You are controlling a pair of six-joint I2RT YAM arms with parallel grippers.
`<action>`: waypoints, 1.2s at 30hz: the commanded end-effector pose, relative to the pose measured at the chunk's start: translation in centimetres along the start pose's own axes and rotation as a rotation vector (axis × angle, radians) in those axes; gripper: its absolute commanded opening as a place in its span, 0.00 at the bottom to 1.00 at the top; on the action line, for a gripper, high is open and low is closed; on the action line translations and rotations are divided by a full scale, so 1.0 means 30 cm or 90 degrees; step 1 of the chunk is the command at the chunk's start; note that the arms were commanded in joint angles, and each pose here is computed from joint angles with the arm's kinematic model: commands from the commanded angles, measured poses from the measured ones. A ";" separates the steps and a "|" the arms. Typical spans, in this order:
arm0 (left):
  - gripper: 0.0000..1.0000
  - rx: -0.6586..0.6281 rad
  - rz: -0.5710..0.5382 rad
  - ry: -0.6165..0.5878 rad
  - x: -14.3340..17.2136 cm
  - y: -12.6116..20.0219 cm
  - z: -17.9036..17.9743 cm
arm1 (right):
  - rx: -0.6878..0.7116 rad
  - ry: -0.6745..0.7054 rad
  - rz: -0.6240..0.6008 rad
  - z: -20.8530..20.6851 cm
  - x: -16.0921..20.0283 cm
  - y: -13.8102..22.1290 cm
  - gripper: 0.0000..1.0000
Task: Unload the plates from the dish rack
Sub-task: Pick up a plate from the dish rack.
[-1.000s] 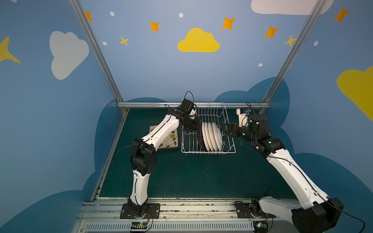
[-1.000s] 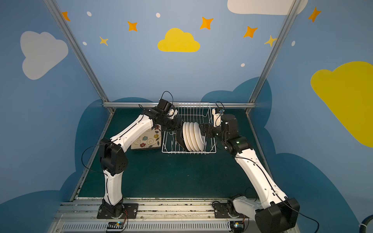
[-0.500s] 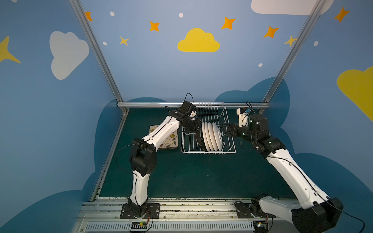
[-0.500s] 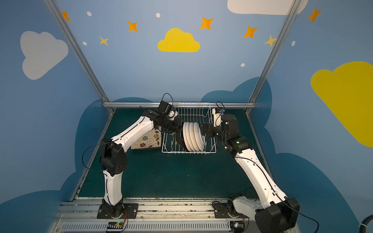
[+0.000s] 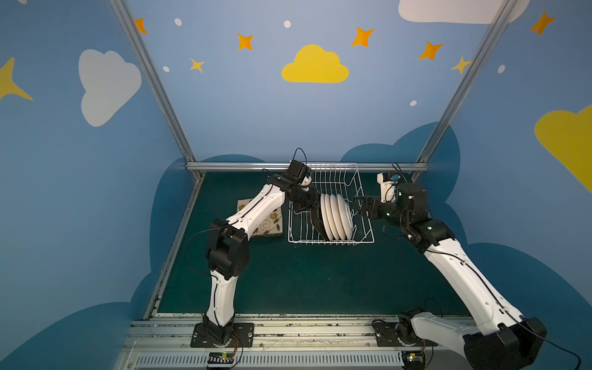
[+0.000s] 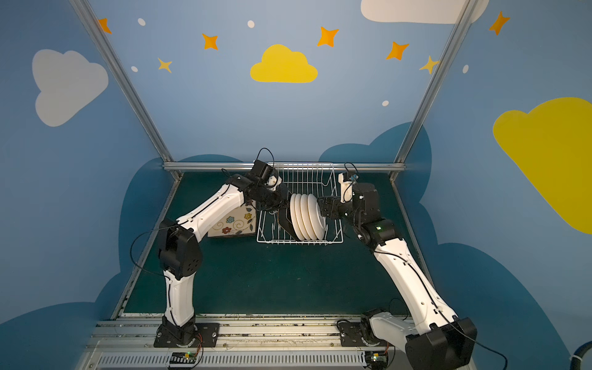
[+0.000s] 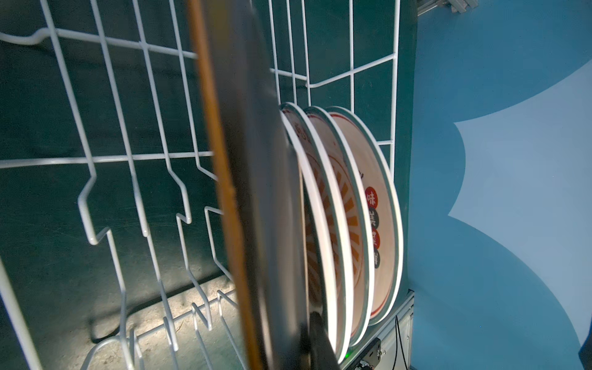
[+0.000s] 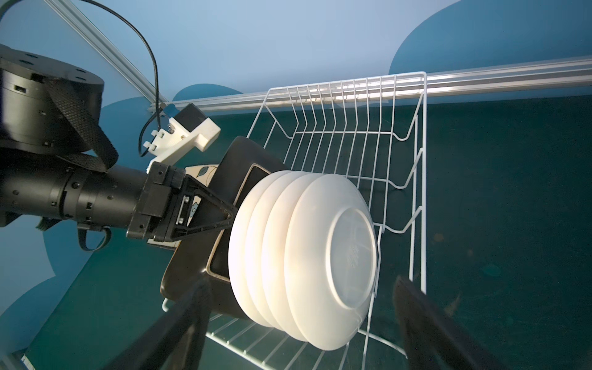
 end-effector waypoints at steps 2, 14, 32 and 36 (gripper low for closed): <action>0.03 -0.001 0.025 -0.022 0.016 0.028 -0.009 | -0.003 0.001 -0.018 0.004 -0.013 0.021 0.89; 0.03 0.038 -0.015 -0.037 -0.032 0.094 -0.075 | -0.003 0.015 -0.027 0.013 -0.044 0.020 0.89; 0.03 0.081 -0.053 -0.026 -0.064 0.164 -0.100 | -0.016 -0.016 -0.015 0.013 -0.024 -0.008 0.89; 0.03 0.092 -0.069 -0.021 -0.076 0.187 -0.106 | -0.017 -0.024 -0.014 0.009 -0.017 -0.014 0.89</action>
Point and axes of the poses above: each gripper's point midway between its finger pads, its own y axis back along the fingers, its own z axis along the line the jaws close on, x = y × z, the point moved 3 cm from there along y, back along the fingers, and after that the axes turned 8 degrees about -y, right-handed, at the moved point
